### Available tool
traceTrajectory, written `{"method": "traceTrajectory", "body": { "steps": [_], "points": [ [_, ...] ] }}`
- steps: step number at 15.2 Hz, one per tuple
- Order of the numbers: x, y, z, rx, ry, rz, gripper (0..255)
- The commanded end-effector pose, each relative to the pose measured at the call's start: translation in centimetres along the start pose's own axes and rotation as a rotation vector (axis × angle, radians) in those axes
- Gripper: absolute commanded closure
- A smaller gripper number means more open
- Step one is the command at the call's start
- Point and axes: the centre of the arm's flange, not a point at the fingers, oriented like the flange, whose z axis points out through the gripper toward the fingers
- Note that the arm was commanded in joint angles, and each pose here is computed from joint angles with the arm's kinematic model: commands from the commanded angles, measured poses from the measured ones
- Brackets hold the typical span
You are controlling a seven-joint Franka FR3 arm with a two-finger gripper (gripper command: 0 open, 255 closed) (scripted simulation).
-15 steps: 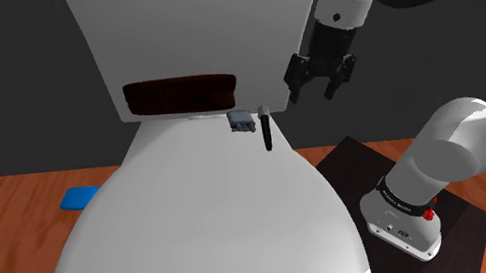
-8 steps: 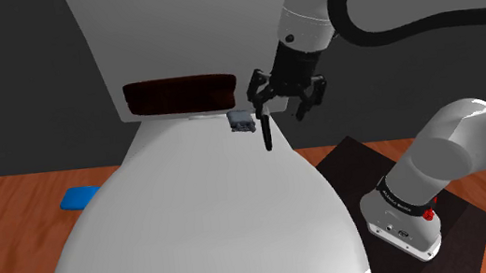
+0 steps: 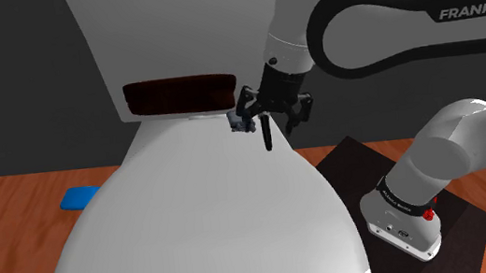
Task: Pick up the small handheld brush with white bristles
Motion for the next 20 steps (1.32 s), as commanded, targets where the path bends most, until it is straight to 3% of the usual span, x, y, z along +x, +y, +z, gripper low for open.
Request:
{"method": "traceTrajectory", "body": {
  "steps": [1, 2, 3, 12, 20],
  "points": [
    [-0.1, 0.1, 0.9, 0.000, 0.000, 0.000, 0],
    [-0.1, 0.1, 0.9, 0.000, 0.000, 0.000, 0],
    [-0.1, 0.2, 0.9, 0.000, 0.000, 0.000, 255],
    [-0.1, 0.1, 0.9, 0.000, 0.000, 0.000, 255],
    [-0.1, -0.3, -3.3, 0.000, 0.000, 0.000, 255]
  ]
}}
